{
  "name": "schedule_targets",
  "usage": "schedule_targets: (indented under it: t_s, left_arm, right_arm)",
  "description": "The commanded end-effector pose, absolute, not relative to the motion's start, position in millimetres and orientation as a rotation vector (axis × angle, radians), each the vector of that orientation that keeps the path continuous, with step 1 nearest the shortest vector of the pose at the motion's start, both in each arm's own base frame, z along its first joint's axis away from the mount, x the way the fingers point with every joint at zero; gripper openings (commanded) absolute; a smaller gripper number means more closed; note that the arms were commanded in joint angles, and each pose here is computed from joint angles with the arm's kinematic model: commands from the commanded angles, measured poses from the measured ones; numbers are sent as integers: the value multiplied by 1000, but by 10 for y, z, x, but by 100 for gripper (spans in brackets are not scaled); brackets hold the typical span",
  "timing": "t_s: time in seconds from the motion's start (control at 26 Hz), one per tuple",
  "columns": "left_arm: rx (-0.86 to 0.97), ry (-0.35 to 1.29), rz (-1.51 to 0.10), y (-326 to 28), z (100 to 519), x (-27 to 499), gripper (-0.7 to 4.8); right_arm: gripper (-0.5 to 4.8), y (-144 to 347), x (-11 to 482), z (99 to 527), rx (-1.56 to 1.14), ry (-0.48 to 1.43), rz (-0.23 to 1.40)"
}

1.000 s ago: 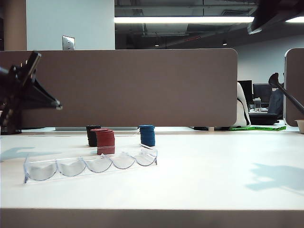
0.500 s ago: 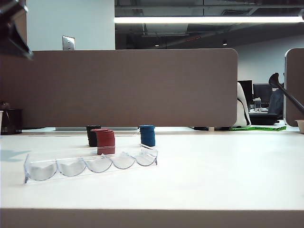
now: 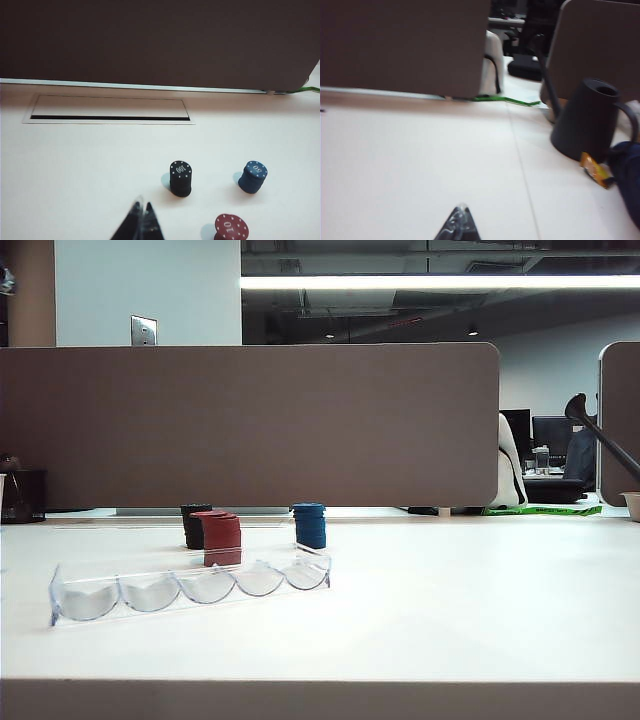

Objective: Pick up the chip in the box and place it on the pile of chips with the same color.

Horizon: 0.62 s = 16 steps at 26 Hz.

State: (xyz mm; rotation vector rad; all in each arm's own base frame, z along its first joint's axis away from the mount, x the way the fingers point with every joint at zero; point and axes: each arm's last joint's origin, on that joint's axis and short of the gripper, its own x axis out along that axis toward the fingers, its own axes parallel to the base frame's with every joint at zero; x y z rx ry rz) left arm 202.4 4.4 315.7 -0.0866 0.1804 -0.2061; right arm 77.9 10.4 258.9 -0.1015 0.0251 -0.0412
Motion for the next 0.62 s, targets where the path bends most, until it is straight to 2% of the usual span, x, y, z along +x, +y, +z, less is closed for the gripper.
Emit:
schedule_targets:
  t_s: [0.04, 0.35, 0.62]
  left_arm:
    - [-67, 149, -191, -49, 3085, 1899, -6]
    - [-16, 105, -235, -276, 2953, 1580, -6]
    - [65, 69, -109, -195, 3015, 1213, -6]
  right_arm:
    - [-6, 88, 753, 2574, -145, 22, -34]
    - [-5, 62, 636, 2433, -110, -23, -28]
    - [-5, 69, 645, 2396, -38, -5, -4]
